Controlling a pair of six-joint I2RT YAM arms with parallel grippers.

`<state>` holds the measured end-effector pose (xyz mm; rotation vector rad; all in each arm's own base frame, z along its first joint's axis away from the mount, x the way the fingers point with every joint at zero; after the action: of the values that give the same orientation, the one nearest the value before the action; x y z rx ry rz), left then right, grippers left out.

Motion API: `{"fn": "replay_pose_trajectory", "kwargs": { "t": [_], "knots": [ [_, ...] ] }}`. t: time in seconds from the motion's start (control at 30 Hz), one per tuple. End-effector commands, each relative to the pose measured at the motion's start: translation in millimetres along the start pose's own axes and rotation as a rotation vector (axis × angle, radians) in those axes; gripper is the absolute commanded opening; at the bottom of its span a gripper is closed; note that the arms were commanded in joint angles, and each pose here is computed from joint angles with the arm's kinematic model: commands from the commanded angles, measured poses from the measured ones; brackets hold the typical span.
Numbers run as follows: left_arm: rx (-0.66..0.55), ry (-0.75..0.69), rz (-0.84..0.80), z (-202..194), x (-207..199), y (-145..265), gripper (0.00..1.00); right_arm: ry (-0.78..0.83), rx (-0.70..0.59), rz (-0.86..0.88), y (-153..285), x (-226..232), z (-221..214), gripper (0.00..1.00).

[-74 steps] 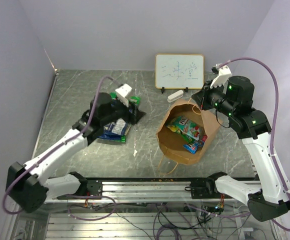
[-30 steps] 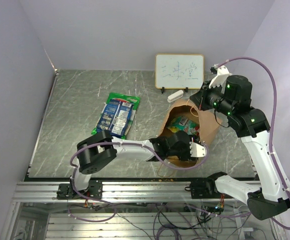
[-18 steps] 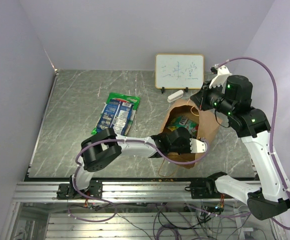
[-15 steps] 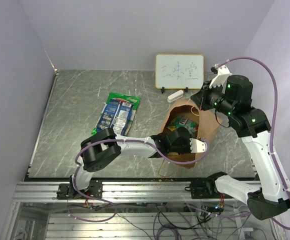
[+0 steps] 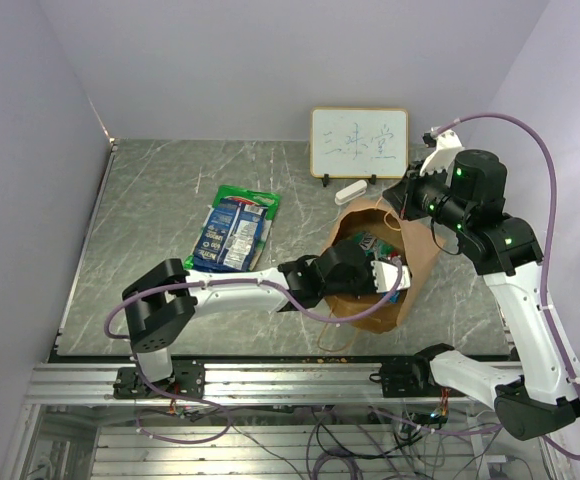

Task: Take the snacks out of the paper bag
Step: Take out the snack from the paper bag.

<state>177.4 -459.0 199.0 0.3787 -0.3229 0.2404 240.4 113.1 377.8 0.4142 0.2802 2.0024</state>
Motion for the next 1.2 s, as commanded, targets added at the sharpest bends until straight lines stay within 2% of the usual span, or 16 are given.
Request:
{"fn": "replay_pose_trajectory", "kwargs": {
  "t": [0.0,0.1,0.17,0.3,0.6,0.73,0.83,0.9,1.0,1.17],
  "knots": [
    [0.010,0.030,-0.023,-10.1,-5.7,-4.0,0.37,0.022,-0.049,-0.008,7.3,0.8,11.4,0.00],
    [0.017,0.014,-0.012,-15.1,-4.8,-13.3,0.71,0.028,-0.059,-0.008,9.0,1.3,16.1,0.00],
    [0.023,-0.001,-0.015,-18.0,-5.5,-21.2,0.79,0.029,-0.059,-0.009,8.7,1.2,17.0,0.00],
    [0.036,-0.037,-0.036,-19.2,-5.6,-35.8,0.83,0.025,-0.062,-0.007,8.4,1.7,18.2,0.00],
    [0.128,-0.029,0.163,-35.9,16.7,-41.3,0.77,0.022,-0.067,-0.006,6.4,1.6,17.7,0.00],
    [0.130,-0.063,0.118,-37.9,12.1,-33.7,0.80,0.023,-0.067,-0.004,5.7,1.6,16.9,0.00],
    [0.131,-0.065,0.012,-34.2,0.9,-35.4,0.82,0.026,-0.064,-0.003,6.4,1.5,15.7,0.00],
    [0.135,-0.035,-0.043,-31.8,-6.3,-41.5,0.87,0.034,-0.068,0.016,6.8,3.8,15.5,0.00],
    [0.155,0.005,-0.049,-37.0,-10.7,-54.8,0.88,0.036,-0.075,0.046,6.3,7.4,15.8,0.00],
    [0.085,0.059,-0.063,-32.8,-16.6,-67.4,0.90,0.045,-0.074,0.039,7.6,6.3,15.4,0.00]
  ]
}}
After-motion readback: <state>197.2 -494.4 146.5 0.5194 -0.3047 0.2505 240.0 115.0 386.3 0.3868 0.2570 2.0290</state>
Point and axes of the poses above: each gripper's point midway between its finger pads, its own y axis back along the fingers, its own x axis along the line the jaws close on, z = x × y, the point moved 5 cm from there along y, back along the fingers, and after that the axes turned 2 degrees about y, right-handed, at the moved point
